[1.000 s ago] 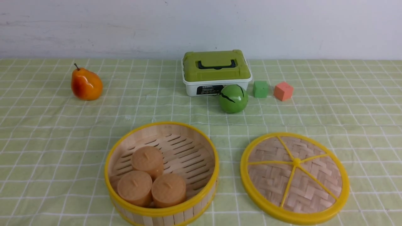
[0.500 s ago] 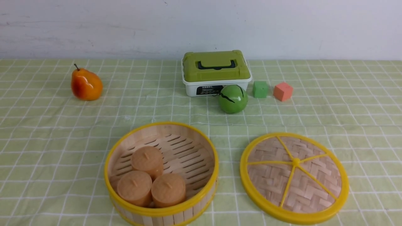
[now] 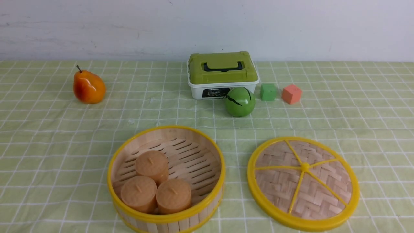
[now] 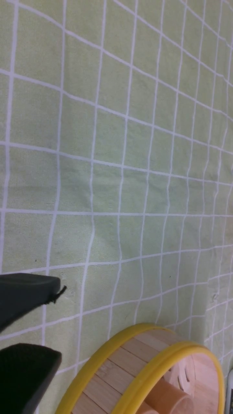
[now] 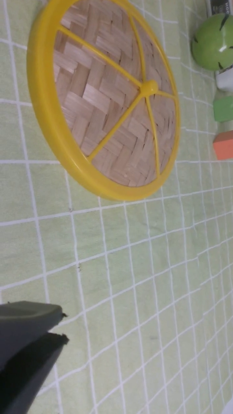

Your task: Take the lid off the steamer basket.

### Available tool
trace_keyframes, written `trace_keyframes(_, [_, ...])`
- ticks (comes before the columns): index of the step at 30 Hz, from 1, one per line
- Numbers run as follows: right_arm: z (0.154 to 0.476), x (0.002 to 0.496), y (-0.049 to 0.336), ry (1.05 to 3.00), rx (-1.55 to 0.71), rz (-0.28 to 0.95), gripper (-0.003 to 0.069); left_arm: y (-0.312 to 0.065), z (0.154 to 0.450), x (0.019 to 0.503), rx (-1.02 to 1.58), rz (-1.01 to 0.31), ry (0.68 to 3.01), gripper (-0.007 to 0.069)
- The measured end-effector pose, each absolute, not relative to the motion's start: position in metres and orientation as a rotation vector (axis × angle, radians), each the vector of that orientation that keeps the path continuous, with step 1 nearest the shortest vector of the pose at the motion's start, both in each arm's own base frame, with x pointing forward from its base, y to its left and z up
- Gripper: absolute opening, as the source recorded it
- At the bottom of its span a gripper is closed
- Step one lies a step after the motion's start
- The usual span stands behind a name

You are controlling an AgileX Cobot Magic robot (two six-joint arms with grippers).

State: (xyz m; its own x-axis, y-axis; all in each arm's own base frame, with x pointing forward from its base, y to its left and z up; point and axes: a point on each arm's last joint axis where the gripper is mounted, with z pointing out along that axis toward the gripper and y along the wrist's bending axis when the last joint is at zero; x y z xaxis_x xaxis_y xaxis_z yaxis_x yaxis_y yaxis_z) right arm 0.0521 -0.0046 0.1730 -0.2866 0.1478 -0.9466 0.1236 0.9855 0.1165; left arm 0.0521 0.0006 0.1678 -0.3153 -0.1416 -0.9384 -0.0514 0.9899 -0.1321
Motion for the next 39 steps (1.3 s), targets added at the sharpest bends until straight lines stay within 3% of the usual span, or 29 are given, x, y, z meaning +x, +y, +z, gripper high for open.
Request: trace_keyframes(39, [0.173,0.0521,-0.0021,1.873,0.154,0.057,0.0097,0.0006,0.1678,0.0521,-0.139,-0.091,1.892,0.0239])
